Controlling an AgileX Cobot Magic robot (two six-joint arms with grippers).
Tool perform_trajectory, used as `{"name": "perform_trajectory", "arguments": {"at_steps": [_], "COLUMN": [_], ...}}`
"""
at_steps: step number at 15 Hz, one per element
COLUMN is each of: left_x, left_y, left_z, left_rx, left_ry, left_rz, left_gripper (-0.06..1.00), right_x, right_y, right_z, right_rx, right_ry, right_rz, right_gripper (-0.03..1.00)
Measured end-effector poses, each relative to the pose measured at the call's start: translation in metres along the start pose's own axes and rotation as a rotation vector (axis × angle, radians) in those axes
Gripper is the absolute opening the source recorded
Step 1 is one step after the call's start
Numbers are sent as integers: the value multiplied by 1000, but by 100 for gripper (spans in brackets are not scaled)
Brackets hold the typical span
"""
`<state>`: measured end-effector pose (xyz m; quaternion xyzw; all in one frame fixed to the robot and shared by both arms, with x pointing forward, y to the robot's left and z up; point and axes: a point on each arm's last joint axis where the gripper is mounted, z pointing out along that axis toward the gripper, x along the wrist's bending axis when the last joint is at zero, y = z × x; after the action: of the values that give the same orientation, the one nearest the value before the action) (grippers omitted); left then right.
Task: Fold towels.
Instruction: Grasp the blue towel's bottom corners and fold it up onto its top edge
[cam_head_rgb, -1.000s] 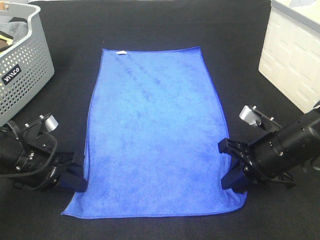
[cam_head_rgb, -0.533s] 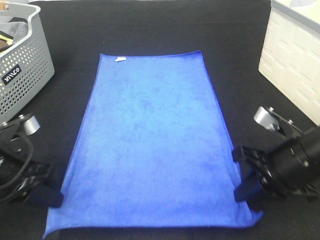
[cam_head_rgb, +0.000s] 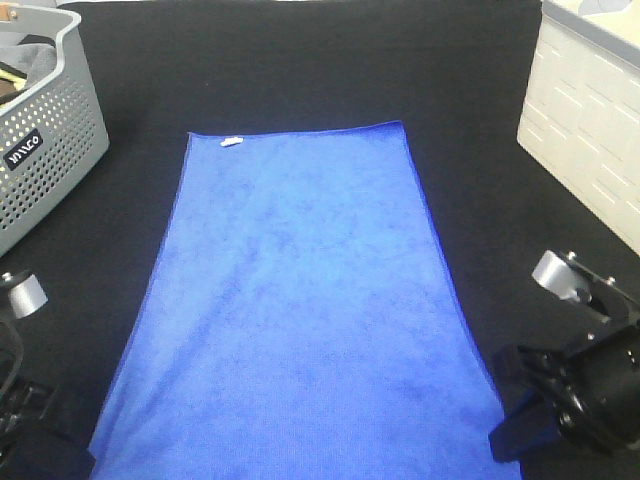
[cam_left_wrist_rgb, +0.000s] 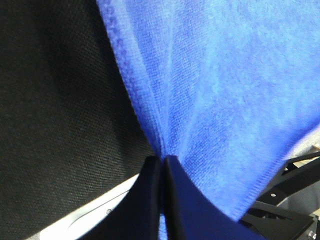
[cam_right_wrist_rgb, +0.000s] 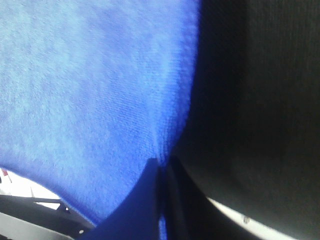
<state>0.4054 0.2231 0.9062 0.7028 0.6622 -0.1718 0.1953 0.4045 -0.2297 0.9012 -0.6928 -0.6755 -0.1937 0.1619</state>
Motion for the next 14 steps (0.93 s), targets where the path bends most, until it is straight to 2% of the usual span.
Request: {"name": "perform_trajectory", "arguments": {"at_steps": [2,4,9,11,12,14], "left_x": [-5,-15,-30,-29,-29,-17], "left_y": [17,47,162,200,200,241], "left_z": [-7,-19,-26,-30,-30,-37], "left_rx": [-63,-137,-241,-299,-299,-372], "left_ry": [6,12,91,95,95,101], "left_rz": [16,39,96,93,93,81], "left_gripper": [0,0,0,0,0,0], "right_x": [8,20,54,60,60,62], "right_y": [22,58,173,211,211,254], "right_z": [-8,-18,-27,-22,-22,-13], "right_rx": [-48,-97,-197,-218,-218,-247], "right_ry": [-9,-7,50,65,65,41], "right_rz": [-58,-104,-153,-169,-169,-186], "right_gripper": [0,0,0,0,0,0]}}
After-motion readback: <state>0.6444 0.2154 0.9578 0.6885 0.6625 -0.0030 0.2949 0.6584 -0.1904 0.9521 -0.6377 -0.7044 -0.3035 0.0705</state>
